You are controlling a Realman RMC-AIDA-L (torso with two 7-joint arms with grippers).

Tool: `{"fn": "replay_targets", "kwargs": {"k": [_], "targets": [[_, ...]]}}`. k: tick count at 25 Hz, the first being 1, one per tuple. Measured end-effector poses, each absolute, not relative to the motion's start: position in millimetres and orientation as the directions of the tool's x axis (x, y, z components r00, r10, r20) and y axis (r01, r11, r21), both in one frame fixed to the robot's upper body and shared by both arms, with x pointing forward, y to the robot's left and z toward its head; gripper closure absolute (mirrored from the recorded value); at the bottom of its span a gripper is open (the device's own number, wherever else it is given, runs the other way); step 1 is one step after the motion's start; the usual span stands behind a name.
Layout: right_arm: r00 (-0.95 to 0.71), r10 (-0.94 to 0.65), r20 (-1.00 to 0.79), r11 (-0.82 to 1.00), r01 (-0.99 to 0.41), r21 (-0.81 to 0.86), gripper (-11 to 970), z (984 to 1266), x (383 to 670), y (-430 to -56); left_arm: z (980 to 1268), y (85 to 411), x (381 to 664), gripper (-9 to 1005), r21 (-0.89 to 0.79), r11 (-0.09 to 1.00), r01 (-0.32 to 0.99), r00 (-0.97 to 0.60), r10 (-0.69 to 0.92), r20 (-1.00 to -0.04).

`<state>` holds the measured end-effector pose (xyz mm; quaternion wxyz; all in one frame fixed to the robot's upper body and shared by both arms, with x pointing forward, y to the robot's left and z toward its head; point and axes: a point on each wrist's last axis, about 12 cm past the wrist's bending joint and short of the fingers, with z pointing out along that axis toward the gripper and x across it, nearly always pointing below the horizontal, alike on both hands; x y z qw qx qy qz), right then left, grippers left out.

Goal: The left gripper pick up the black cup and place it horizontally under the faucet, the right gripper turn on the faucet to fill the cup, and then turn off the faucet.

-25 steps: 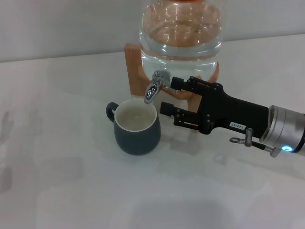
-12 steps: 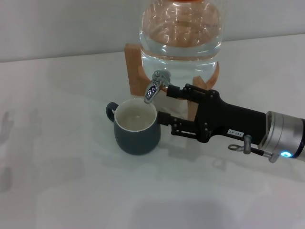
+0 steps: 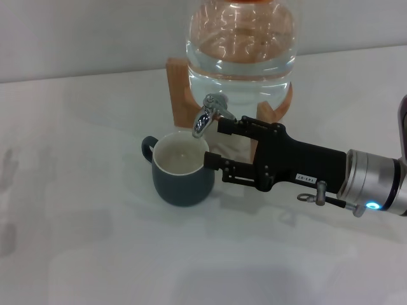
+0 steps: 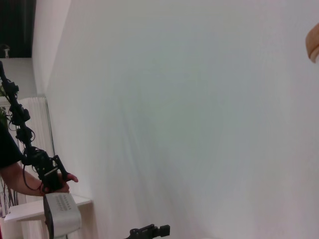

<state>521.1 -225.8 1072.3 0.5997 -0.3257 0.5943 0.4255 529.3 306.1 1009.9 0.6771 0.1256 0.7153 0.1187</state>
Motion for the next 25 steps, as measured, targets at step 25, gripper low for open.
{"fn": "replay_targets", "kwargs": {"k": [25], "targets": [[-0.046,0.121,-0.992,0.471,-0.876,0.098,193,1075.4,526.1,-234.3,1010.0,304.3,529.9,111,0.345,0.938,0.031,-0.048,0.346,-0.937]]}}
